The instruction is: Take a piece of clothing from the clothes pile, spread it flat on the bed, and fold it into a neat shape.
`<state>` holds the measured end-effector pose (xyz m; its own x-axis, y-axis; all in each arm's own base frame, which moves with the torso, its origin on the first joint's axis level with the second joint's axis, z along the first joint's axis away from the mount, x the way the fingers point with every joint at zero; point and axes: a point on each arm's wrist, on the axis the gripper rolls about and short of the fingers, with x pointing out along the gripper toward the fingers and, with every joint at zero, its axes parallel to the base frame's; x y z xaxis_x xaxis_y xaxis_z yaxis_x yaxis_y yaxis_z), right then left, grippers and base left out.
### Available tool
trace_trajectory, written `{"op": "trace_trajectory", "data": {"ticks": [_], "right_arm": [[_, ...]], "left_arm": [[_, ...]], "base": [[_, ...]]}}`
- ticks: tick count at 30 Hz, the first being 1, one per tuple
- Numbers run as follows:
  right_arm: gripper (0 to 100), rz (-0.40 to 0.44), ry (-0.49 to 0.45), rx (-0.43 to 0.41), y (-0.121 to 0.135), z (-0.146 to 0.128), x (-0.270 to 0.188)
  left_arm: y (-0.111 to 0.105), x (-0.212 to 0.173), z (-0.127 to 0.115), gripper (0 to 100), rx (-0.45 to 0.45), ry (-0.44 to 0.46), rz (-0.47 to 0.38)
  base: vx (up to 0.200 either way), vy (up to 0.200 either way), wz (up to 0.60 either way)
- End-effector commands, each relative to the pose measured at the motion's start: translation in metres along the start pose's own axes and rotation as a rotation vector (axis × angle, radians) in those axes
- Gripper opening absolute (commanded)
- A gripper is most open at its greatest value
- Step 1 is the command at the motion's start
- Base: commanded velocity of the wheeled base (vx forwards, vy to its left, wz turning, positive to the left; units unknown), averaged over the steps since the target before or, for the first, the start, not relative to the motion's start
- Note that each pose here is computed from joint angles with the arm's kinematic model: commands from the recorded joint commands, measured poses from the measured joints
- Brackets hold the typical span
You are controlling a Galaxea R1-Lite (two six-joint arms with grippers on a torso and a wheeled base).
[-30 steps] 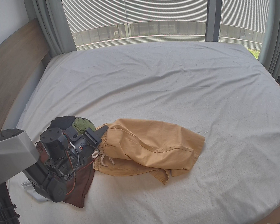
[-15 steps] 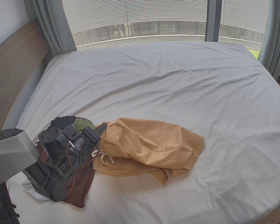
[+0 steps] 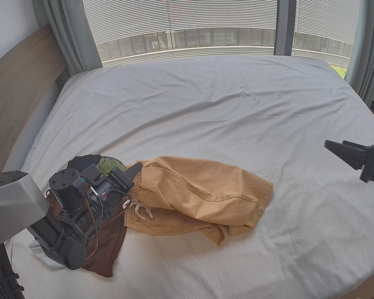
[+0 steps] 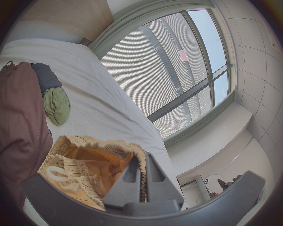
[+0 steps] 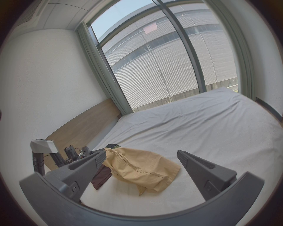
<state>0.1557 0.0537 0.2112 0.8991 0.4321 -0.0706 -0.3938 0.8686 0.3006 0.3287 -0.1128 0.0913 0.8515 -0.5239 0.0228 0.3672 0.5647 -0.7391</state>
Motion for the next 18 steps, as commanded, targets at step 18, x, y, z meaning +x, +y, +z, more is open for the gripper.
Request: {"op": "trace_trajectory", "data": {"ticks": [18], "right_arm": [[100,0.028,0.189,0.158,-0.048,-0.102,0.120]], "left_arm": [[-0.017,-0.027,0.015,0,0.075,-0.011,0.005]], "base": [[0.000,0.000,0.00]]}}
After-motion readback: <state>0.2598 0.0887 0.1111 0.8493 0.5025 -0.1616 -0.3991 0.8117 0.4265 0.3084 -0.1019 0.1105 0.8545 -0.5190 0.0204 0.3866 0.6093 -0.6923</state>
